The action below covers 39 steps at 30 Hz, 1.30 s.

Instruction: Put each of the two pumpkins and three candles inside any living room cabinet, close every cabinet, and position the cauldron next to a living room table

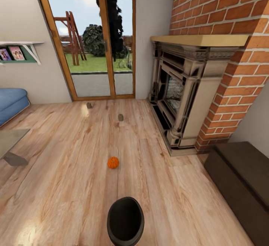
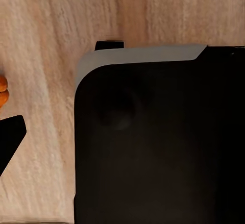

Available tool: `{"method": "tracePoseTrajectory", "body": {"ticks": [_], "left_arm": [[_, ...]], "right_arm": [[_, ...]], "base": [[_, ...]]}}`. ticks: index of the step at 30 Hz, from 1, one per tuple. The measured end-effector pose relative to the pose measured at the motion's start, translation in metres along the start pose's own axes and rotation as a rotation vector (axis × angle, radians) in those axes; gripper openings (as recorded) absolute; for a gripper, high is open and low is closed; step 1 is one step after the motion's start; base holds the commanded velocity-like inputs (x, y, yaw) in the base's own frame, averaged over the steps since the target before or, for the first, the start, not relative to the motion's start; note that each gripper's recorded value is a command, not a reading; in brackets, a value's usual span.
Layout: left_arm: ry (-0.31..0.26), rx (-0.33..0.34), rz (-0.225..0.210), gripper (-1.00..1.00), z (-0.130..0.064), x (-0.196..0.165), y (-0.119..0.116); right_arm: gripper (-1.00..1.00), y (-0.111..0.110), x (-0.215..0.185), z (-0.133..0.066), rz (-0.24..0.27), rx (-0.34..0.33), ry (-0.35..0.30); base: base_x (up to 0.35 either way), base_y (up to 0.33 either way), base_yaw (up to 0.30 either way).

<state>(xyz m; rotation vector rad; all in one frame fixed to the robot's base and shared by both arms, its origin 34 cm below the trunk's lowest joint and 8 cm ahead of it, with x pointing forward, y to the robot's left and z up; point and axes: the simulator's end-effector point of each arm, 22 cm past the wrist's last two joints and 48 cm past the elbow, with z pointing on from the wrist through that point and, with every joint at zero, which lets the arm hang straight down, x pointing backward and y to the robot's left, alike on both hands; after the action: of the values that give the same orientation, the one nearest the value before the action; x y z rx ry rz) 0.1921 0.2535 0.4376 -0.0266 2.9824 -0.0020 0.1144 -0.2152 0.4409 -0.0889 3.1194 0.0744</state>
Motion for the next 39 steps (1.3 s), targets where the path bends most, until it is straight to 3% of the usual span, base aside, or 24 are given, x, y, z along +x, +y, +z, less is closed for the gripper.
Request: {"method": "tracePoseTrajectory", "body": {"ticks": [12,22,39], "left_arm": [[0.000,0.000,0.001,1.00,0.0000,0.0001,-0.0001],[-0.001,0.002,0.002,1.00,-0.0001,-0.0002,0.0000],[-0.007,0.005,0.004,1.00,0.0002,-0.0028,-0.0015]], "right_arm": [[1.00,-0.0001,-0.0002,0.0000,0.000,0.000,0.000],[1.00,-0.0001,0.0001,0.0000,0.000,0.000,0.000],[1.00,0.0002,-0.0003,0.0000,0.002,-0.001,-0.001]], "base": [[0.009,0.000,0.290],[0.159,0.000,0.285],[0.104,-0.036,0.011]]}}
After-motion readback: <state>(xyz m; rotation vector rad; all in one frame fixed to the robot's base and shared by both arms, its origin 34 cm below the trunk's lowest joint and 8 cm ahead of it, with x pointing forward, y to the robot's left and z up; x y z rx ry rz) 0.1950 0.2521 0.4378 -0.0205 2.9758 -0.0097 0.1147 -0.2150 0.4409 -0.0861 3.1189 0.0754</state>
